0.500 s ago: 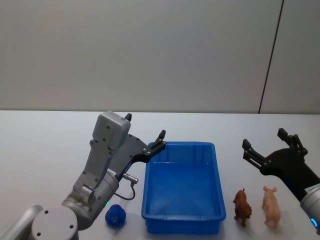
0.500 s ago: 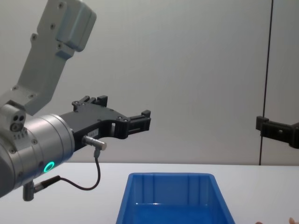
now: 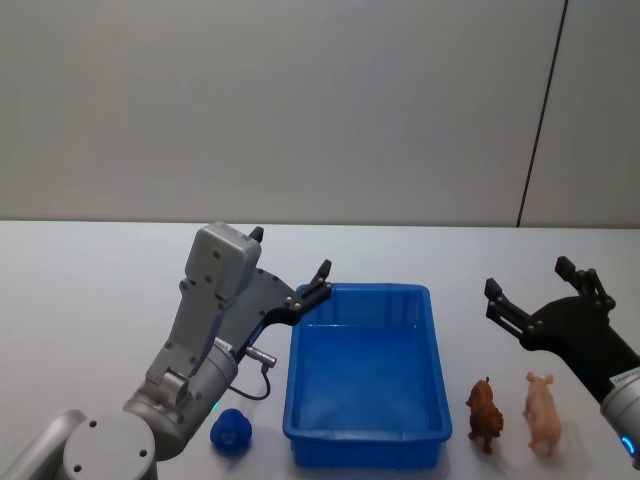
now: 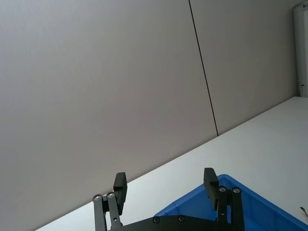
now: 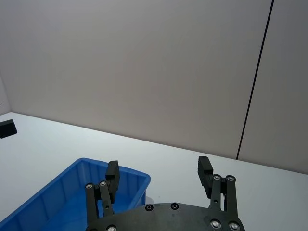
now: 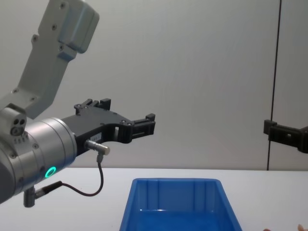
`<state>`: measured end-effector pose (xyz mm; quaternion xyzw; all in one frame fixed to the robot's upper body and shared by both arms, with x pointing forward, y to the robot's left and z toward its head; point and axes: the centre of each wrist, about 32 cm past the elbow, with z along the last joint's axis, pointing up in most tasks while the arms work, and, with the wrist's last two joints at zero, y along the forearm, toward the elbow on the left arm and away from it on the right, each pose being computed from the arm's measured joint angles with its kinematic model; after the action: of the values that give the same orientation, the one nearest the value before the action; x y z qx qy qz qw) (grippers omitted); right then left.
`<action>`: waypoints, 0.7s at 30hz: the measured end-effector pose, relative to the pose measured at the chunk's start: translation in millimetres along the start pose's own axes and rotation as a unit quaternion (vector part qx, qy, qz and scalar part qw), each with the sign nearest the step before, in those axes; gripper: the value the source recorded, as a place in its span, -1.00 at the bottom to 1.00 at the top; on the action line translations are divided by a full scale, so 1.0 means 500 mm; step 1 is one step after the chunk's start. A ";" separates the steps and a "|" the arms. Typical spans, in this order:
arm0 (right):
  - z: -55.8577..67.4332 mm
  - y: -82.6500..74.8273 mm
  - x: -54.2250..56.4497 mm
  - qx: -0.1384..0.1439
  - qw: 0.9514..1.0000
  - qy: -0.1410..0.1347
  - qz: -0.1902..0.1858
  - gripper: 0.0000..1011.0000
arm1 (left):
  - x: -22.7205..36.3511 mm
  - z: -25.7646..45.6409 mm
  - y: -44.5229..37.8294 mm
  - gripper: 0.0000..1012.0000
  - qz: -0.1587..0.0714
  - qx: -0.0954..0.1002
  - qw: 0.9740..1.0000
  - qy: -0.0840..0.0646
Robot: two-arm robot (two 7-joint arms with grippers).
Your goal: Pick up the two dolls from the table and place them into the box.
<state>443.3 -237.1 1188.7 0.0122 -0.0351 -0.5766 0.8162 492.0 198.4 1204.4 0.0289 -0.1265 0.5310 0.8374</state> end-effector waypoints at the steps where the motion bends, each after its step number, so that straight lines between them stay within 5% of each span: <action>1: 0.000 0.000 0.000 0.000 1.000 0.000 0.000 0.98 | 0.000 0.000 0.000 0.98 0.000 0.000 1.000 0.000; 21: -0.014 -0.008 0.016 -0.027 1.000 -0.012 -0.005 0.98 | 0.000 0.000 0.000 0.98 0.000 0.000 1.000 0.000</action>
<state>443.0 -246.2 1182.1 -0.0166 -0.0292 -0.5812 0.8131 492.0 198.4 1204.4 0.0289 -0.1264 0.5311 0.8373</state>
